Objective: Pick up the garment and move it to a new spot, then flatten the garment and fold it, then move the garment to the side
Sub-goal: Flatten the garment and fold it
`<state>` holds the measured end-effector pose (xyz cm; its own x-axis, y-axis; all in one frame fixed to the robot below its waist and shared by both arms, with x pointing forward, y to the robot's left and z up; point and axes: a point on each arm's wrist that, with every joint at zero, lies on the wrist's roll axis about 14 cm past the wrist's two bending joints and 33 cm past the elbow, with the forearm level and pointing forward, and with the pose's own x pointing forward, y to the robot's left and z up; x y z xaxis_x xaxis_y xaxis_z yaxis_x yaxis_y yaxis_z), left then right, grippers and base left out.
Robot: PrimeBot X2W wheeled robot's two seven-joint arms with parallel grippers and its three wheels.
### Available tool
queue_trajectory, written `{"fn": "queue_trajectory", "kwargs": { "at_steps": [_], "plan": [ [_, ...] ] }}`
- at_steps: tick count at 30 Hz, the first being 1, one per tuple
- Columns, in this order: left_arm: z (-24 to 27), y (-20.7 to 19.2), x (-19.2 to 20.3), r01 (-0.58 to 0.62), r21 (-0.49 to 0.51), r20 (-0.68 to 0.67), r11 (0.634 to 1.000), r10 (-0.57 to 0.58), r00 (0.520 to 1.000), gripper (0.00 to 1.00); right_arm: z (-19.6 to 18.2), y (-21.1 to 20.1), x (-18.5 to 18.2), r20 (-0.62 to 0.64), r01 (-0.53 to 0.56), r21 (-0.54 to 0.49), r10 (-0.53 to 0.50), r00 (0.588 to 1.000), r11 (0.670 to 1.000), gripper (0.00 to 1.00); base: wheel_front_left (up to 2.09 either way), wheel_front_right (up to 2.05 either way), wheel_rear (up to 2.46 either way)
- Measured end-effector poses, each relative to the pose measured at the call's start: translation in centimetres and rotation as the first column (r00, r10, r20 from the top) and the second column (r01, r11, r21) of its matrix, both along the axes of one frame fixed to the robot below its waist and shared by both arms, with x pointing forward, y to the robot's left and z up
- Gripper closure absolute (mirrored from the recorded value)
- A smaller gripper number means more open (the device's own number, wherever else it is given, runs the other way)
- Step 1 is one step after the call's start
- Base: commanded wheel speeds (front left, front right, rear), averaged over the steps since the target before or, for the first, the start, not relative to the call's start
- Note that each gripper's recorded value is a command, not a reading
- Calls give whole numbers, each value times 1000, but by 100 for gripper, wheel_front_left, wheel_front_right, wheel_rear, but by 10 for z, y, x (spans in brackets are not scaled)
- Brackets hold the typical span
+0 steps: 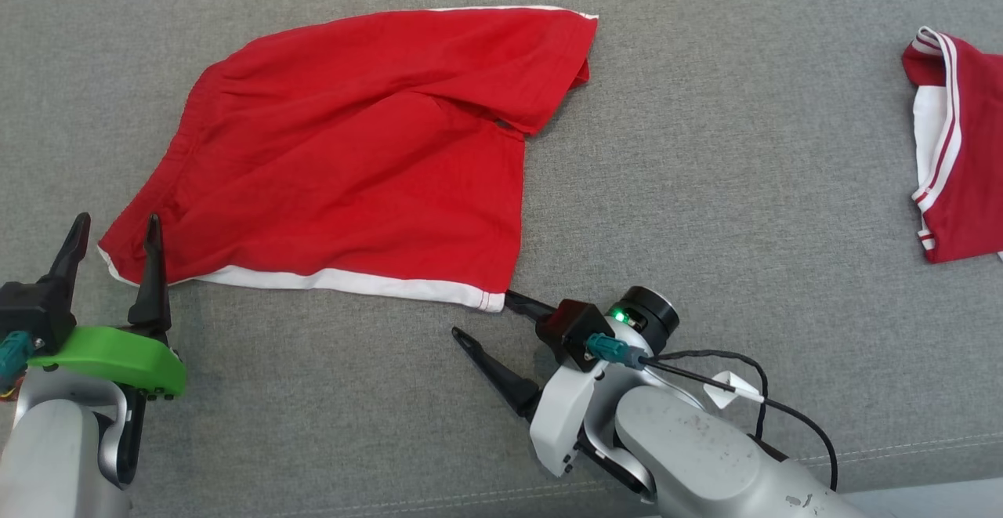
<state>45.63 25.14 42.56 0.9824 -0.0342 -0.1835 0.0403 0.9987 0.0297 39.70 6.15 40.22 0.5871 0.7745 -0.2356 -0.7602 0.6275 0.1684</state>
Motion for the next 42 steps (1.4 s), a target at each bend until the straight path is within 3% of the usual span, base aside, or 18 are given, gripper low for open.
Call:
{"fn": "queue_trajectory", "kwargs": {
  "at_steps": [3,4,5,9,13,23,29,34,36,37,42],
  "plan": [
    [-5,2,0,-8,-12,-17,1000,8,1000,0,0,0,4,2,2,5,-2,1000,1000,23,0,0,0],
    [-8,2,0,-6,-13,-27,1000,6,1000,0,0,0,4,2,3,5,-3,1000,1000,33,0,0,0],
    [-12,2,-1,-6,-14,-38,1000,6,999,0,0,0,5,3,3,6,-3,1000,1000,50,0,0,0],
    [-19,5,-1,-14,-26,-63,1000,12,998,0,0,1,8,9,1,4,-2,1000,1000,67,0,0,0],
    [-23,10,2,-32,-49,-78,998,28,997,0,1,0,10,12,5,9,-5,1000,1000,75,0,0,0],
    [-39,9,-3,-54,-142,-152,988,32,988,0,3,-1,11,17,12,13,-12,1000,1000,77,0,0,0],
    [-45,11,-6,-68,-187,-190,980,32,981,0,3,0,11,16,8,14,-8,1000,1000,92,0,0,0],
    [-47,14,-7,-76,-209,-215,975,30,976,1,4,2,13,20,3,19,-3,1000,1000,98,0,0,0],
    [-48,16,-7,-79,-213,-223,974,31,974,22,4,3,14,22,-1,19,1,1000,1000,100,0,0,0],
    [-49,16,-8,-84,-220,-230,972,32,973,45,5,3,14,23,-3,20,3,1000,1000,100,0,0,0],
    [-49,17,-8,-104,-261,-239,960,41,970,100,7,6,15,25,-9,30,8,1000,1000,100,0,0,0]
  ]
}}
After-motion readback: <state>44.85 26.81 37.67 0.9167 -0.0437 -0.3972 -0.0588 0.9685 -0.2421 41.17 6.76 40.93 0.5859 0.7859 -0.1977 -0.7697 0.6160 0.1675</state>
